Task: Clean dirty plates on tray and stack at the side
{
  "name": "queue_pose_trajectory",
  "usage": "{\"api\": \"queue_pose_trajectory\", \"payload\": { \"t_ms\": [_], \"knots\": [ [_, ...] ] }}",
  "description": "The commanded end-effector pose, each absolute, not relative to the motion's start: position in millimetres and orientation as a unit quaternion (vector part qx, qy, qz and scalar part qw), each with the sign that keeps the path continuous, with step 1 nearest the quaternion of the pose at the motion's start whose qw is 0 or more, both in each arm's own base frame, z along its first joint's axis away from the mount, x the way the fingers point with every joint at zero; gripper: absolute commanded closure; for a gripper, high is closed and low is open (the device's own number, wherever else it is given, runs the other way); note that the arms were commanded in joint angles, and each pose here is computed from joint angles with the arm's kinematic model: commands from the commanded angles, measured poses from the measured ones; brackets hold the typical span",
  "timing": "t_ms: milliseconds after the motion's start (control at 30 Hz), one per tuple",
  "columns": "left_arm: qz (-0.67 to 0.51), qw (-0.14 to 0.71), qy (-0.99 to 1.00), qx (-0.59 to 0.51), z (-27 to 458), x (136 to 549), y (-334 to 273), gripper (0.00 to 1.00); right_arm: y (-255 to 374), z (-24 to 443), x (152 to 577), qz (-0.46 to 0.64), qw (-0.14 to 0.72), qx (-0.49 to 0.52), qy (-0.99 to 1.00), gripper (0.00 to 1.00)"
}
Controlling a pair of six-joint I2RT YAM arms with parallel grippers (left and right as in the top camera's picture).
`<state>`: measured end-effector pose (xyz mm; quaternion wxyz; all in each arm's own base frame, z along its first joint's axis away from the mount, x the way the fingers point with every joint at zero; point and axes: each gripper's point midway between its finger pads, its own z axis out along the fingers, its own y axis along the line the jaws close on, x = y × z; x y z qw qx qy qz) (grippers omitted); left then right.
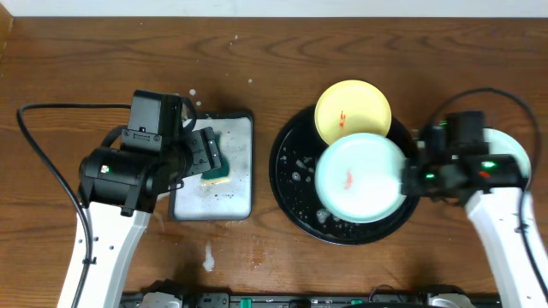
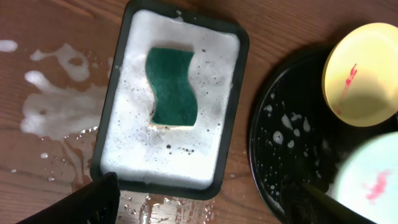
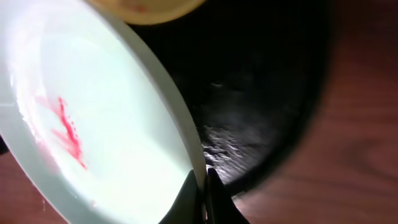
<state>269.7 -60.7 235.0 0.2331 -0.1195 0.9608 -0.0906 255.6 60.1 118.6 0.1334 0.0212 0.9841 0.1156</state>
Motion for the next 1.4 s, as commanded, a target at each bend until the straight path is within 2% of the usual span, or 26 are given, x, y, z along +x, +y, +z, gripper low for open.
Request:
{"api": "queue_pose_trajectory", "payload": {
  "t_ms": [0,200,233,300,333,533,600,700,833,1100,1367],
  "knots": [
    [-0.088,0.236,0.960,-0.121,237.2,269.8,-58.9,0.17,82.5,79.5,238.8,0.127,0.081,0.072,0.986,0.99],
    [-0.088,0.236,0.960,-0.121,237.2,269.8,-58.9,0.17,83.8,31.9,238.6,0.104,0.056,0.133,0.984,0.99],
    [-0.088,0.236,0.960,-0.121,237.2,269.8,-58.9,0.17,83.0,30.7,240.9,0.104,0.058,0.133,0.984,0.96],
    [-0.089,0.236,0.960,-0.122,237.2,269.8,-58.9,0.17,81.9,32.8,248.8,0.105,0.074,0.112,0.985,0.75],
    [-0.089,0.236,0.960,-0.122,237.2,269.9,-59.0,0.17,81.2,37.1,253.2,0.107,0.083,0.099,0.986,0.69],
    [-0.080,0.217,0.965,-0.124,224.8,273.9,-59.0,0.17,82.3,100.3,273.7,0.107,0.150,-0.019,0.983,0.59],
    [-0.066,0.193,0.971,-0.125,207.8,273.6,-57.3,0.18,83.2,128.0,277.5,0.106,0.178,-0.049,0.977,0.58],
    [-0.035,0.144,0.981,-0.128,169.3,272.6,-52.6,0.24,83.9,164.9,281.1,0.110,0.220,-0.065,0.967,0.57],
    [-0.015,0.086,0.988,-0.128,127.8,275.9,-53.5,0.32,85.2,189.2,276.8,0.120,0.252,-0.068,0.958,0.56],
    [0.004,0.050,0.989,-0.139,56.2,317.3,-59.6,0.37,82.2,184.4,259.2,0.120,0.222,-0.056,0.966,0.57],
    [0.040,-0.001,0.985,-0.167,-3.2,320.2,-50.7,0.58,79.5,177.9,246.0,0.116,0.193,-0.054,0.973,0.59]
  ]
}}
